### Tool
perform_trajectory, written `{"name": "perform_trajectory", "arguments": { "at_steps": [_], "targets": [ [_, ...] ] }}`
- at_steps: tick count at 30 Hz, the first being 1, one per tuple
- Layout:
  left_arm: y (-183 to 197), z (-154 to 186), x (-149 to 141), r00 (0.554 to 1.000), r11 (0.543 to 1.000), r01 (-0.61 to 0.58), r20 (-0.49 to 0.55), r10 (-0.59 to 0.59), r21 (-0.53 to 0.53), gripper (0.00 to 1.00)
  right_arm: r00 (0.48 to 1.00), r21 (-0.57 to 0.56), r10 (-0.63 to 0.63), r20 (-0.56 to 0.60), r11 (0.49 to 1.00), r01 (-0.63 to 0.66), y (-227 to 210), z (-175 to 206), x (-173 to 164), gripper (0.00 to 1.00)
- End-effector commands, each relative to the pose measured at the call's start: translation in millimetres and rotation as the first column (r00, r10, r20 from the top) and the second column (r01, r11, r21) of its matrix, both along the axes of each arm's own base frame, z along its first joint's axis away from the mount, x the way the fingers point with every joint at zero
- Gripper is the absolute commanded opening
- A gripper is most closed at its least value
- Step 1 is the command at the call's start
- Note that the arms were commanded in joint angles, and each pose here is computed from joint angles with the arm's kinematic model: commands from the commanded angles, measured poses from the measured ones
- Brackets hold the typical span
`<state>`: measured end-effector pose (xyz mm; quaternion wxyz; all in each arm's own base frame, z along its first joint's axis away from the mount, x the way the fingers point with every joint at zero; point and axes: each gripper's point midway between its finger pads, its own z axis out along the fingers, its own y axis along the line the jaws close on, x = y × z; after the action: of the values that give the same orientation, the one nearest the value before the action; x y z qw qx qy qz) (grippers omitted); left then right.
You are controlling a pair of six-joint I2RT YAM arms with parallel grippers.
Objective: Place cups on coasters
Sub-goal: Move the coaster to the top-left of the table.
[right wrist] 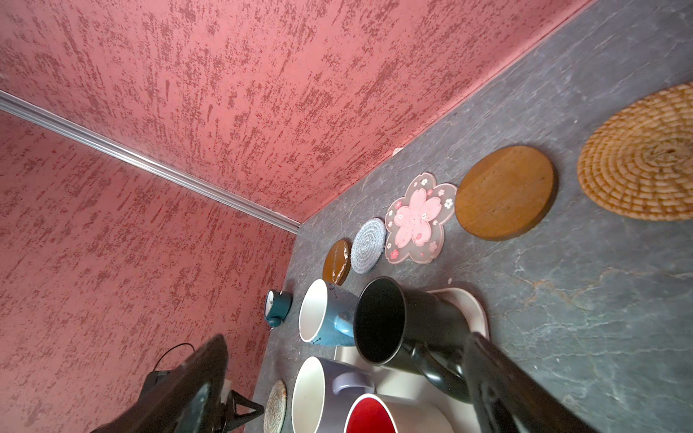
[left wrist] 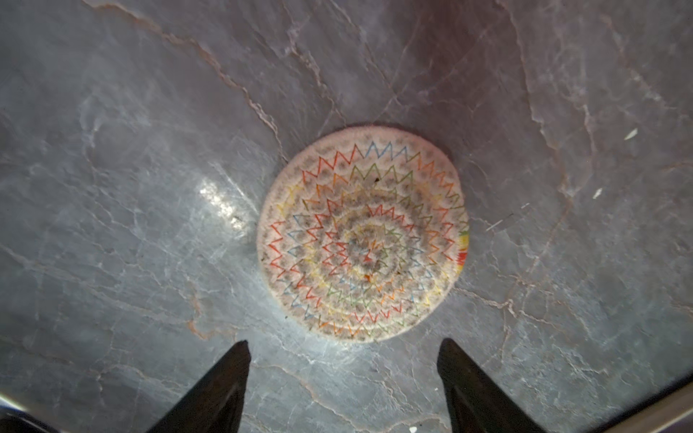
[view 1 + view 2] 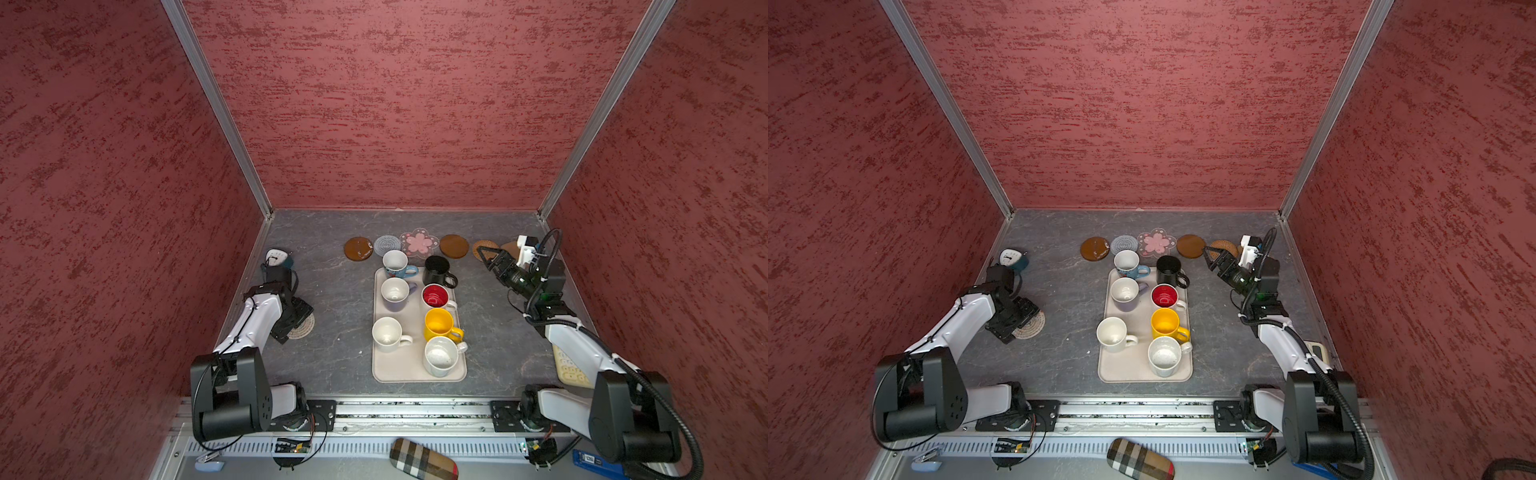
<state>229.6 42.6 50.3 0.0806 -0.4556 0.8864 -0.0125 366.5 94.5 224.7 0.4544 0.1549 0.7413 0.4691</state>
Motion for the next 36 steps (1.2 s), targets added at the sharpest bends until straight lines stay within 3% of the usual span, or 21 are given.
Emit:
{"name": "perform_trajectory", "arguments": {
  "at_steps": [1, 11, 36],
  "targets": [
    [8.7, -1.2, 10.8, 1.0, 1.0, -0.006, 0.012, 0.006, 0.028, 0.76, 0.999, 0.023, 0.001, 0.054, 1.0, -0.002, 1.5, 14.2, -2.8, 0.99],
    [14.3, -10.0, 23.3, 1.0, 0.999, 0.016, -0.017, -0.015, 0.047, 0.63, 0.998, 0.024, -0.002, 0.057, 1.0, 0.0, 1.1, 15.4, -4.0, 0.99],
    [2.8, -45.9, 58.5, 0.996, 0.999, 0.051, -0.067, -0.051, 0.007, 0.51, 0.999, 0.021, -0.006, 0.051, 1.0, 0.005, 0.4, 8.7, -1.8, 0.99]
  ]
}}
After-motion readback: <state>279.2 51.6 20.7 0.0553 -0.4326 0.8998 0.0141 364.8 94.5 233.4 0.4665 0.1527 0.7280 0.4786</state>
